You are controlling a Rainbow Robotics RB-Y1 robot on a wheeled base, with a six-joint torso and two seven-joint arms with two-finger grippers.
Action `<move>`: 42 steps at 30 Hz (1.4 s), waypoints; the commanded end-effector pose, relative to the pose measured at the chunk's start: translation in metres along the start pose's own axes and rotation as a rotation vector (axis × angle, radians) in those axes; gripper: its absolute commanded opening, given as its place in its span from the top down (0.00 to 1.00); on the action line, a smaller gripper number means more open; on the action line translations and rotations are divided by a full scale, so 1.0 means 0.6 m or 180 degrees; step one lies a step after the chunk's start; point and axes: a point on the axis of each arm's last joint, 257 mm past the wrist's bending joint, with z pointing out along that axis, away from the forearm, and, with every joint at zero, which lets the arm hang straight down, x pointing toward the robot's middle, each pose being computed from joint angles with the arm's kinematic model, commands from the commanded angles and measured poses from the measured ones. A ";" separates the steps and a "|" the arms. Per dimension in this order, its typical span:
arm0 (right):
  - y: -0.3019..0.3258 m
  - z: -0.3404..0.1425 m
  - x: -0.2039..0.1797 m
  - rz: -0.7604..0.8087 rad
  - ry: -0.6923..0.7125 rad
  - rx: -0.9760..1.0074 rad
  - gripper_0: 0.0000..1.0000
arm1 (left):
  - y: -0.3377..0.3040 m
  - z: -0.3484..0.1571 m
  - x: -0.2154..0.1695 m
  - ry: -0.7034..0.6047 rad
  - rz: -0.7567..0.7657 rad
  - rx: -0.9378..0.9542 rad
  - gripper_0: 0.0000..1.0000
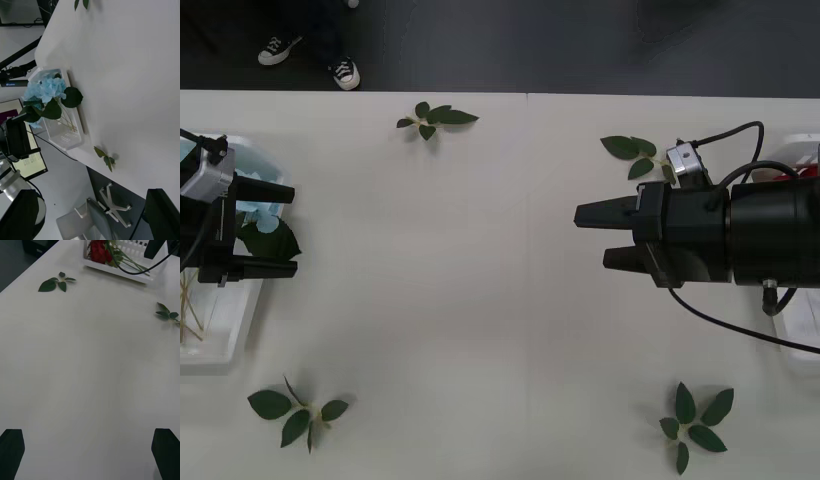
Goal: Put the red flowers into the right box and the blue flowers into the left box
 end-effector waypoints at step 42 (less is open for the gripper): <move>-0.058 -0.047 0.018 -0.4635 0.0100 0.0041 0.16 | 0.021 -0.023 -0.022 0.0034 0.0092 -0.0137 0.00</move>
